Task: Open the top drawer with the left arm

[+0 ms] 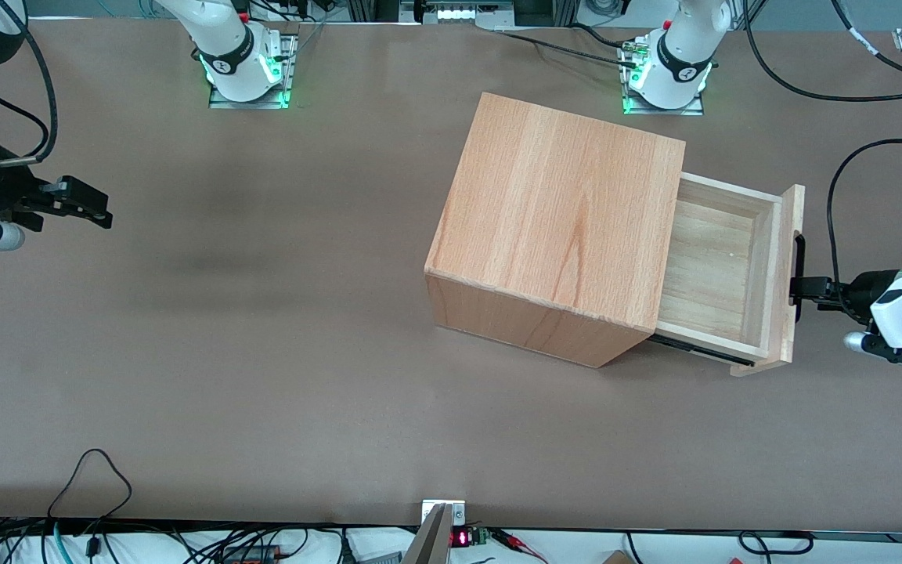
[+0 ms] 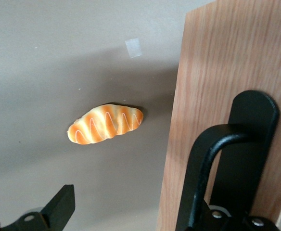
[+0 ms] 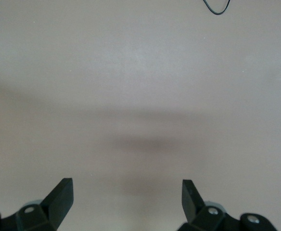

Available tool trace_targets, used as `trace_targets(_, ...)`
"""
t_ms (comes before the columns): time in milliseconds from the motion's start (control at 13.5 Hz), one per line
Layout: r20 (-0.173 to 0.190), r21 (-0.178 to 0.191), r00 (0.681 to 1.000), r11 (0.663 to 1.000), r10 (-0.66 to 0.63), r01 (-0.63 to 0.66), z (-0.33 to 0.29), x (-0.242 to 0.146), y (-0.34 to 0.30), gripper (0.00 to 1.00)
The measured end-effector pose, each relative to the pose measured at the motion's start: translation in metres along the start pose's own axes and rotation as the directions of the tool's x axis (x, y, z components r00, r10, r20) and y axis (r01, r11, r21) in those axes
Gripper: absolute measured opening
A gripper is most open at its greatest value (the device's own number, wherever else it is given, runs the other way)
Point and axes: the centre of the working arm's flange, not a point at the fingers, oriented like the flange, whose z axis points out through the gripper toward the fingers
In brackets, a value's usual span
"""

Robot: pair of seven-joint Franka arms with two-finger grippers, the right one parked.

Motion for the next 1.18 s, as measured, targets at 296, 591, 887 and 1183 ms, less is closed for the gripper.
trace_targets(296, -0.016, -0.003, 1.0, 1.0, -0.018, 0.018, -0.005, -0.004, -0.017, 1.0)
trace_targets(591, -0.024, -0.008, 0.999, 1.0, -0.03, 0.03, -0.007, -0.008, -0.028, 1.0)
trace_targets(887, -0.03, -0.014, 0.999, 0.999, -0.04, 0.039, -0.008, -0.01, -0.034, 1.0)
trace_targets(1183, -0.041, -0.028, 0.998, 0.998, -0.056, 0.055, -0.009, -0.013, -0.044, 1.0)
